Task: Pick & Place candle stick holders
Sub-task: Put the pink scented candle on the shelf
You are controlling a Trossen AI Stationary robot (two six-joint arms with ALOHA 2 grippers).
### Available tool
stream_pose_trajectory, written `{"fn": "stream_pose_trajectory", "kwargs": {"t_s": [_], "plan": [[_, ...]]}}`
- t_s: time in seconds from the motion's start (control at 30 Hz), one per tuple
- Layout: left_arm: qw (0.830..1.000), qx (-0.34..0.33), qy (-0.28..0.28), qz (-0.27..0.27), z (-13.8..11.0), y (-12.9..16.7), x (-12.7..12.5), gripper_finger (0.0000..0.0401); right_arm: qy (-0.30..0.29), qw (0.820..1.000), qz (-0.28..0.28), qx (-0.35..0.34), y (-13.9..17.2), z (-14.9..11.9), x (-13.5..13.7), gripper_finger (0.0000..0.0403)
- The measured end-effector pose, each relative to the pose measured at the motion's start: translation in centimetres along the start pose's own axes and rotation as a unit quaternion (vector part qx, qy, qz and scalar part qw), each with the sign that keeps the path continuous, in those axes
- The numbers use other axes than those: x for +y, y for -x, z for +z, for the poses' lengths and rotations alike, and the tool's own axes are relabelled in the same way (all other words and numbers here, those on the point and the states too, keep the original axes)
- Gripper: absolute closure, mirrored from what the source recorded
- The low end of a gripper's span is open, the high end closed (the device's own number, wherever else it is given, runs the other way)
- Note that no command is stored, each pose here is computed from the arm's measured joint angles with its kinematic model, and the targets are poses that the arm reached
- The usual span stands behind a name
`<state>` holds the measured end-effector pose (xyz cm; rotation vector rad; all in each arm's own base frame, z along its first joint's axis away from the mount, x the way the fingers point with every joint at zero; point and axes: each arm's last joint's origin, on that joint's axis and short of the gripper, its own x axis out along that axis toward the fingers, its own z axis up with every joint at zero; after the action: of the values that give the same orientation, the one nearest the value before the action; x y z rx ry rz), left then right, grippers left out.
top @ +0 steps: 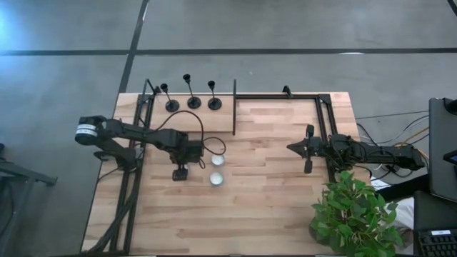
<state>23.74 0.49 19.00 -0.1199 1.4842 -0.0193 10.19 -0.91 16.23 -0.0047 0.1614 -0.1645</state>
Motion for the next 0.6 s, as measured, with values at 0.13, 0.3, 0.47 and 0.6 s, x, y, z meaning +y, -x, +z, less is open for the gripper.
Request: {"fn": "stream_pose_trajectory", "kwargs": {"t_s": [0.13,0.3,0.47,0.6], "plan": [[1.000,0.002,-0.001,0.004,-0.04,0.00,-0.03,0.0078,0.000,1.000,0.000,0.000,0.00,0.00,0.00,0.0394],[1.000,0.009,-0.013,0.007,-0.19,-0.04,-0.28,0.0078,0.000,1.000,0.000,0.000,0.00,0.00,0.00,0.0394],[1.000,0.011,-0.016,0.024,-0.19,-0.09,-0.20,0.0077,0.000,1.000,0.000,0.000,0.00,0.00,0.00,0.0394],[0.999,0.018,-0.011,0.024,-0.32,-0.09,-0.19,0.0061,0.000,1.000,0.000,0.000,0.00,0.00,0.00,0.0394]]}}
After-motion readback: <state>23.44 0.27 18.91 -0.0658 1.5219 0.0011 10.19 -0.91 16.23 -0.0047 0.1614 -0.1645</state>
